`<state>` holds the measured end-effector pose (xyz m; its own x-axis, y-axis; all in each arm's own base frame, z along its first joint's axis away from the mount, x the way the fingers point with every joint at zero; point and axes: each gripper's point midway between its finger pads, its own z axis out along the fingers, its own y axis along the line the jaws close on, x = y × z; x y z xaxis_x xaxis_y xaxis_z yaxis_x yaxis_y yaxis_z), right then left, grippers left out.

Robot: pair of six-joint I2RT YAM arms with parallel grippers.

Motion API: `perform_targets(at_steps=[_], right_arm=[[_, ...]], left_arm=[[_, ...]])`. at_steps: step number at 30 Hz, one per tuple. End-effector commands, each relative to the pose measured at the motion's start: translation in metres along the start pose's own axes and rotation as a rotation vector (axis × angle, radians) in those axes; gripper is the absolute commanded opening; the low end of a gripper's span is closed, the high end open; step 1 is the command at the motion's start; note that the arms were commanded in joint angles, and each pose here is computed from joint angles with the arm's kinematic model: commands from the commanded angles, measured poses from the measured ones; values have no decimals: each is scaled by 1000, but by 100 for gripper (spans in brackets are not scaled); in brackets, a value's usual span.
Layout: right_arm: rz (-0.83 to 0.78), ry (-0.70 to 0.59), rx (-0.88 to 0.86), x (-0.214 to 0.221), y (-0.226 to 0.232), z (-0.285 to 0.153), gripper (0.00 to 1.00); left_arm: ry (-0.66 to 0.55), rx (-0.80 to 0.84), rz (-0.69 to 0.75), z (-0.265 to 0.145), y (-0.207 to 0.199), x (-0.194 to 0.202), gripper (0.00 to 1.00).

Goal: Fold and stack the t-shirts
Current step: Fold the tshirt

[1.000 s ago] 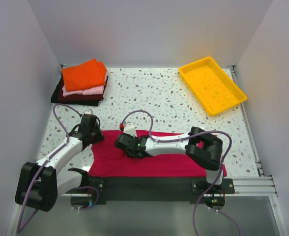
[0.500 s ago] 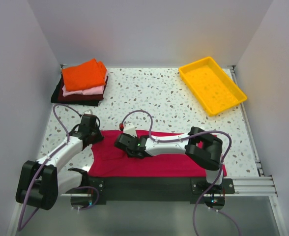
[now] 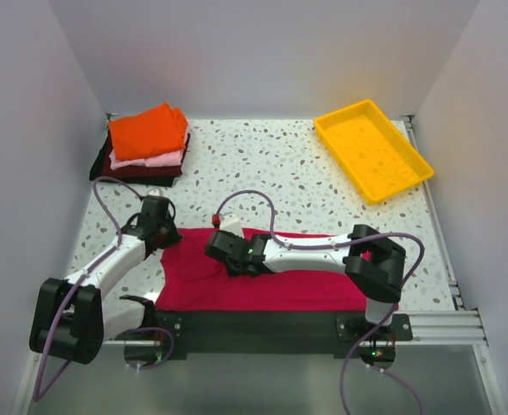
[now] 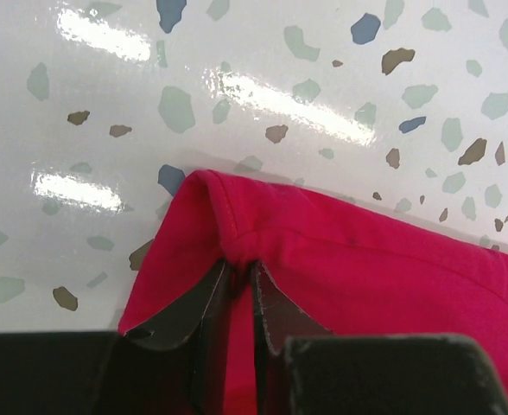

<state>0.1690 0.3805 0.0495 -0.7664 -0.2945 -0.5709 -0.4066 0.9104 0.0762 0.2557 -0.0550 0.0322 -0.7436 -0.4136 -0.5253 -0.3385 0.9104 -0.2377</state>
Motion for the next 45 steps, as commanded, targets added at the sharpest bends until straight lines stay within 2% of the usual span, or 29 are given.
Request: perform_targets(at_steps=[1,19,24,33,37,45], right_arm=[[5,24,-37,-1,2,-21,0],[-3,28,14,-1,-3,-17,0],[10,12,28,-4,-11,-26,4],[38,0,-66,-14,5,-43,3],[32,26,-90,-11,6,-50,4],[12,173,-146,38,10,-39,5]], left_arm=[[-69,0,17,-4,-5,-27,19],[-55,-20,42,3,-2,-26,18],[-48,-22,41,5,-1,-25,17],[-51,-18,42,3,-2,-28,17],[-53,-15,44,2,-4,-31,17],[-42,-19,49,4,-4,-31,17]])
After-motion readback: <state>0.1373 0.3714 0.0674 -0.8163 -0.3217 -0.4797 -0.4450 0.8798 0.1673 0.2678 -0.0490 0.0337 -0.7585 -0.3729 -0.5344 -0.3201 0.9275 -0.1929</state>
